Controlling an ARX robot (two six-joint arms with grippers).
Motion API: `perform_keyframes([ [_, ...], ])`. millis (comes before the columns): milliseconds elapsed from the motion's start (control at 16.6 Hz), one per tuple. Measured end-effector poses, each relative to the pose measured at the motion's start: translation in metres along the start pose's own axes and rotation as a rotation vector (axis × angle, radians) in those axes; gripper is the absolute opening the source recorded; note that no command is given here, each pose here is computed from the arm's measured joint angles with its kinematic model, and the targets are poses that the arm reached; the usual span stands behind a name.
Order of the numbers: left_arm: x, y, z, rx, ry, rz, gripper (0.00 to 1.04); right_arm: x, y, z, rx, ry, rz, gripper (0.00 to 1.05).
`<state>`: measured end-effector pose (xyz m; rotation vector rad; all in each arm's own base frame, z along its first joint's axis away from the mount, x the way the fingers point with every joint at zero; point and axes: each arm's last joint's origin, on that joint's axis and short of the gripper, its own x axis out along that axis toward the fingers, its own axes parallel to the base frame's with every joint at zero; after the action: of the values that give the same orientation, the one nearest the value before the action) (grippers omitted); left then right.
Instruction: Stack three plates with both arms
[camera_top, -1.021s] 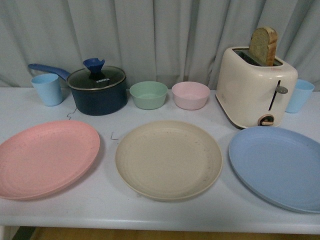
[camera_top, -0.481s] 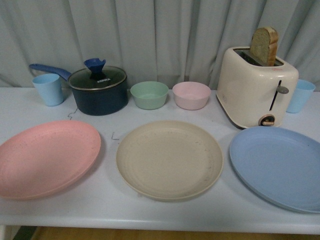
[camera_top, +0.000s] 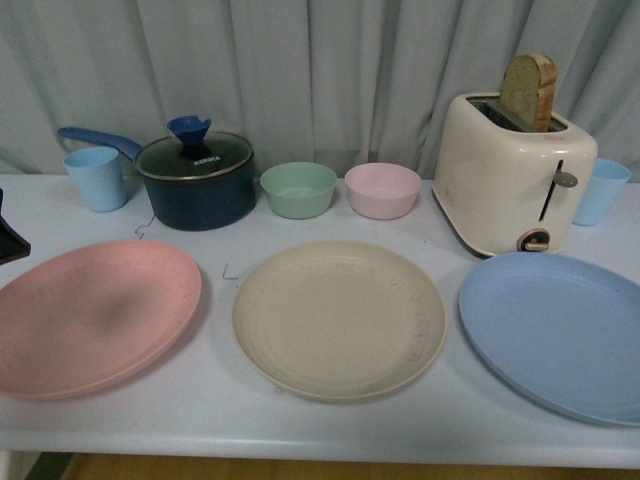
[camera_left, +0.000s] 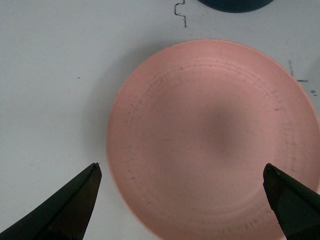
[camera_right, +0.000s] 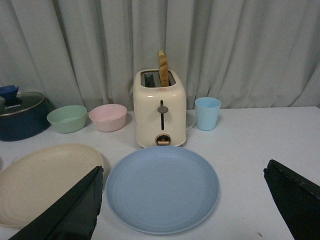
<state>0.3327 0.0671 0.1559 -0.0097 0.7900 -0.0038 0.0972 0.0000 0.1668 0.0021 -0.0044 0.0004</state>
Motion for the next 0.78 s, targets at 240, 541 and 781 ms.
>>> perform_keyframes([
  [240, 0.042, 0.024, 0.011, -0.018, 0.063, 0.012, 0.98, 0.000, 0.000, 0.000, 0.000, 0.000, 0.000, 0.98],
  [541, 0.078, 0.045, -0.008, -0.045, 0.160, 0.051, 0.98, 0.000, 0.000, 0.000, 0.000, 0.000, 0.000, 0.98],
  [781, 0.093, 0.054, -0.019, -0.071, 0.183, 0.046, 0.83, 0.000, 0.000, 0.000, 0.000, 0.000, 0.000, 0.98],
])
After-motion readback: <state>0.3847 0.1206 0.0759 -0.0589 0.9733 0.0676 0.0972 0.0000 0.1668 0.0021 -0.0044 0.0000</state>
